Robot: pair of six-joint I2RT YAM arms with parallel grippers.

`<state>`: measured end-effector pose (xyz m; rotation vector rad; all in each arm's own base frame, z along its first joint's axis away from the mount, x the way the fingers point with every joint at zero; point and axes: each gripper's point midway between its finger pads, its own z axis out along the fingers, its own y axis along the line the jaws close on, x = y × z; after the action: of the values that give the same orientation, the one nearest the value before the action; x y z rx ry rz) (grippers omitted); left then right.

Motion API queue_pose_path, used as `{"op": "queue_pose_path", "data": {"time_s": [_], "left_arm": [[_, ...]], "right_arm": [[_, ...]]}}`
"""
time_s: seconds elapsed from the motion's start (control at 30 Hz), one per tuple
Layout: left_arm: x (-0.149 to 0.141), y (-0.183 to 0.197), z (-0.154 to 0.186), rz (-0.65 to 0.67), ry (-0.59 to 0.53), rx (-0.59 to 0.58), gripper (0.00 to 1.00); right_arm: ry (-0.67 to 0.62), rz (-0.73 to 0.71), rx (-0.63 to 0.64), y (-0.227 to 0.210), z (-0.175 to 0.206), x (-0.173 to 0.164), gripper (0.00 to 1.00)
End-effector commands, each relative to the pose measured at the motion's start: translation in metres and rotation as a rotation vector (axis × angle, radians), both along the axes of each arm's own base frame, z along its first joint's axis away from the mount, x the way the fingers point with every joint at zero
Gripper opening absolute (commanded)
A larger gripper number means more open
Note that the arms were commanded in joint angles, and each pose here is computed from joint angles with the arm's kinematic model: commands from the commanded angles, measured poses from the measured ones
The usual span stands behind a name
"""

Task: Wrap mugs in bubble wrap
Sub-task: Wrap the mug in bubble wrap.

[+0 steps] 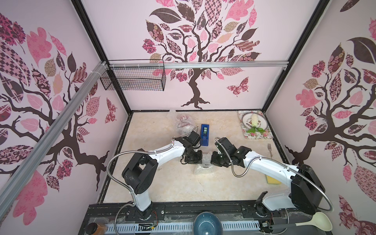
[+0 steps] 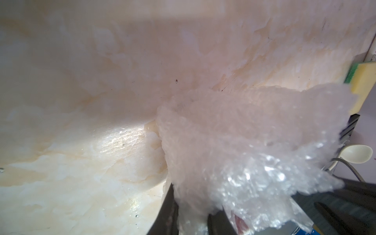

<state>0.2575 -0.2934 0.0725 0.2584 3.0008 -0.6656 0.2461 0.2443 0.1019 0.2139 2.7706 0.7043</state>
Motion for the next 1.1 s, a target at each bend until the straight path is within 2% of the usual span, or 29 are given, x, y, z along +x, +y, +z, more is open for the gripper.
{"op": "queue_pose_path", "data": {"time_s": [0.0, 0.07, 0.1, 0.13, 0.23, 0.33, 0.37, 0.47, 0.57, 0.7, 0.87, 1.07], "left_arm": [[0.010, 0.032, -0.002, 0.018, -0.062, 0.163, 0.00], [0.011, 0.037, 0.007, 0.017, -0.085, 0.176, 0.00], [0.011, 0.040, 0.011, 0.021, -0.095, 0.186, 0.00], [0.012, 0.045, 0.016, 0.023, -0.108, 0.197, 0.00], [0.014, 0.061, 0.028, 0.042, -0.135, 0.222, 0.00], [0.010, 0.080, 0.034, 0.065, -0.137, 0.238, 0.00], [0.009, 0.083, 0.036, 0.071, -0.136, 0.228, 0.00], [0.005, 0.096, 0.035, 0.089, -0.148, 0.245, 0.00], [0.001, 0.106, 0.031, 0.115, -0.130, 0.238, 0.00], [-0.004, 0.116, 0.027, 0.135, -0.110, 0.254, 0.00], [-0.008, 0.123, 0.023, 0.165, -0.105, 0.259, 0.00], [-0.010, 0.122, 0.016, 0.176, -0.086, 0.252, 0.00]], "right_arm": [[0.057, 0.005, -0.060, -0.010, -0.014, -0.008, 0.13], [0.037, -0.006, -0.016, -0.005, -0.004, -0.001, 0.23], [0.023, -0.015, 0.018, -0.002, 0.005, 0.004, 0.34], [0.011, -0.026, 0.049, -0.001, 0.012, 0.007, 0.39], [-0.087, -0.048, 0.138, 0.001, 0.049, 0.023, 0.51], [-0.197, -0.081, 0.217, -0.013, 0.087, 0.045, 0.66], [-0.213, -0.085, 0.259, -0.018, 0.094, 0.053, 0.68], [-0.236, -0.033, 0.415, -0.028, 0.105, 0.095, 0.66], [-0.244, 0.099, 0.470, -0.014, 0.102, 0.143, 0.63], [-0.175, 0.182, 0.453, 0.006, 0.067, 0.185, 0.54], [-0.147, 0.168, 0.459, 0.013, 0.036, 0.206, 0.50], [-0.111, 0.149, 0.460, 0.015, 0.010, 0.214, 0.47]]}}
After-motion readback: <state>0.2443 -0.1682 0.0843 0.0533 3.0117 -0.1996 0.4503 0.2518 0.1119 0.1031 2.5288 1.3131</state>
